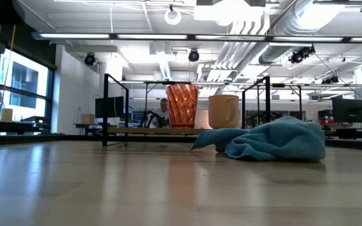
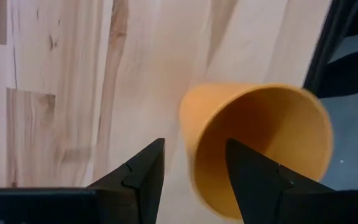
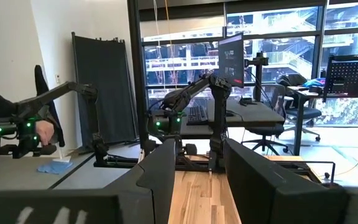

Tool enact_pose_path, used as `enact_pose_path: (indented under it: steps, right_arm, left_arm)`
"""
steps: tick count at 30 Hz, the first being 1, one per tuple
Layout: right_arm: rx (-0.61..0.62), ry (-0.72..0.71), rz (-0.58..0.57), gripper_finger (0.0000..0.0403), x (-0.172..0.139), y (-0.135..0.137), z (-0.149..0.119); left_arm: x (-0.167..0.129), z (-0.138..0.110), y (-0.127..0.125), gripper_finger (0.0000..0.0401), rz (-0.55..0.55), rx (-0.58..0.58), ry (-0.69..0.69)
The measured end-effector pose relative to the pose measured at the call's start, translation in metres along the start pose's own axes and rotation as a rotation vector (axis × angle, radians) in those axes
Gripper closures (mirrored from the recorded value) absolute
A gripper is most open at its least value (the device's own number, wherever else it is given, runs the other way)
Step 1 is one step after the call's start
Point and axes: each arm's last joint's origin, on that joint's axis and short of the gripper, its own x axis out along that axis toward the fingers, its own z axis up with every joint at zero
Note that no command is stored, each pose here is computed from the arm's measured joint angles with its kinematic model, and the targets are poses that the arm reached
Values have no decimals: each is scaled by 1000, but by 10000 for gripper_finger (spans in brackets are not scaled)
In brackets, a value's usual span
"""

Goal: Stack small to large cups/mugs on shelf
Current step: Put the yellow cup on the shelf

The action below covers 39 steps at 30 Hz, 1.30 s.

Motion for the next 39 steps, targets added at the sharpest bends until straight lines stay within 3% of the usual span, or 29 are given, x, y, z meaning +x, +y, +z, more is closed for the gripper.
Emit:
enact_pose_path:
  steps: [7,17,28,39]
  right_arm:
    - [0,1,0,272,0,0,0]
    - [5,17,-1,272,0,0,-2]
    - [8,23,-2,272,0,0,-2]
    - [20,58,-4,272,0,0,-6]
  left_arm:
    - [9,-2,4,267,12,-40,2]
    - [10,-3,4,392,10,-52,19]
    - [9,18,23,398,4,-141,23]
    - [4,61,77,400,-47,-298,35]
